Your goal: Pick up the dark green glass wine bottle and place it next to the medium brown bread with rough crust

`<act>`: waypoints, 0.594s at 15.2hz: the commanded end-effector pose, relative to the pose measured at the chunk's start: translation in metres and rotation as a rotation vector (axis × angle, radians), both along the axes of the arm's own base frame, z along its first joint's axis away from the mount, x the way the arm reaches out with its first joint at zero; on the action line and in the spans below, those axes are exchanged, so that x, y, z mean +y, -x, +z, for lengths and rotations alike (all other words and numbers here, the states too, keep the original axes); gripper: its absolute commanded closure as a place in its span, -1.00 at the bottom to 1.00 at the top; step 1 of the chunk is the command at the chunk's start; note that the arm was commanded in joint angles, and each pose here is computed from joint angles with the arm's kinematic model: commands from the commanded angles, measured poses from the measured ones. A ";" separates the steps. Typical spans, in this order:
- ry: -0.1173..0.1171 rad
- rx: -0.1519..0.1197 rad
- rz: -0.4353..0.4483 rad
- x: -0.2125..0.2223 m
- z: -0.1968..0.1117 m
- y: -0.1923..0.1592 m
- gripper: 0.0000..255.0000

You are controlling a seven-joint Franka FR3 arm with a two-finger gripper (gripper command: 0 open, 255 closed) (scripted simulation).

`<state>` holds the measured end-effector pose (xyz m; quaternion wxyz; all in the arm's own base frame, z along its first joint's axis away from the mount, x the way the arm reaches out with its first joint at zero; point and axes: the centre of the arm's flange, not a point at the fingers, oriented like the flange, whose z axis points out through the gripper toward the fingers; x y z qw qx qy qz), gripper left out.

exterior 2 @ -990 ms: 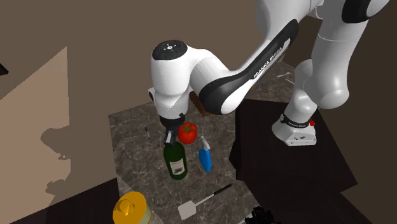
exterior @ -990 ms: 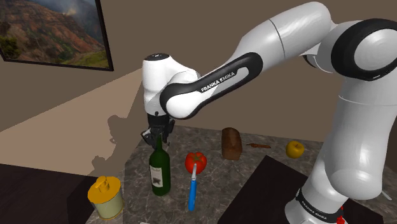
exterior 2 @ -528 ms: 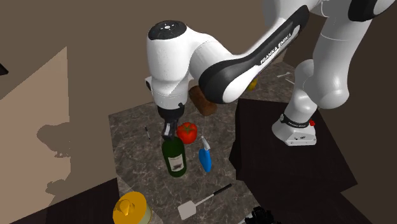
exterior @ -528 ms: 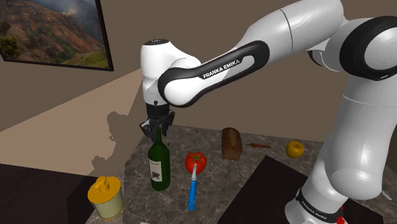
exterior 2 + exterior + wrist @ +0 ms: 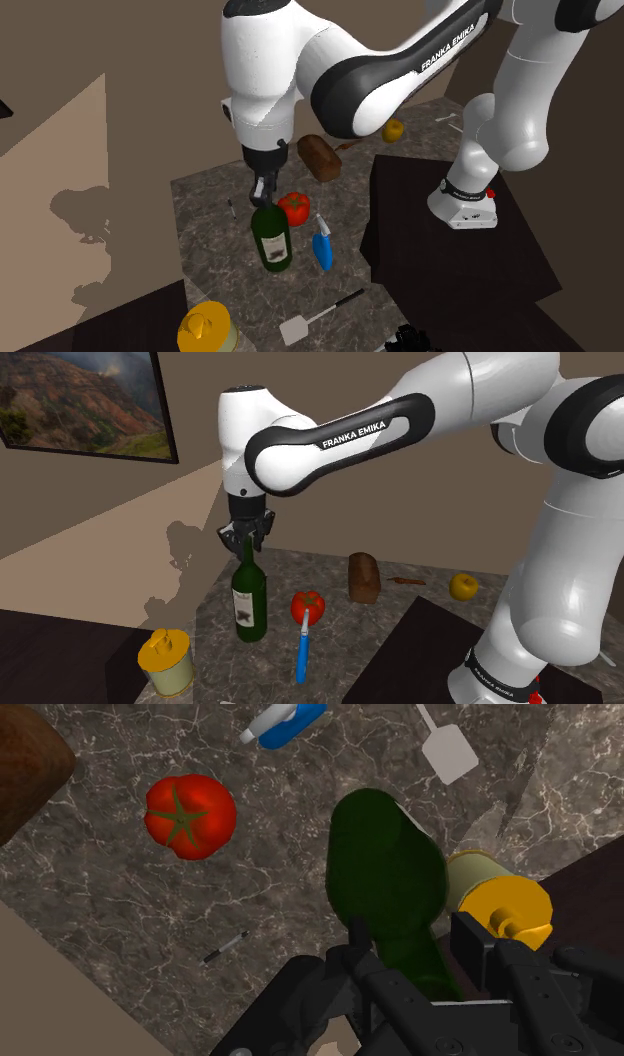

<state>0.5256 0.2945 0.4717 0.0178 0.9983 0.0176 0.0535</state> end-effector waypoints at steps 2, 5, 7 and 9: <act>0.000 0.000 0.000 0.001 0.016 0.000 1.00; 0.000 0.000 0.000 0.001 0.032 0.000 1.00; 0.000 0.000 0.000 0.001 0.042 0.000 1.00; 0.000 0.000 0.000 0.001 0.053 0.000 1.00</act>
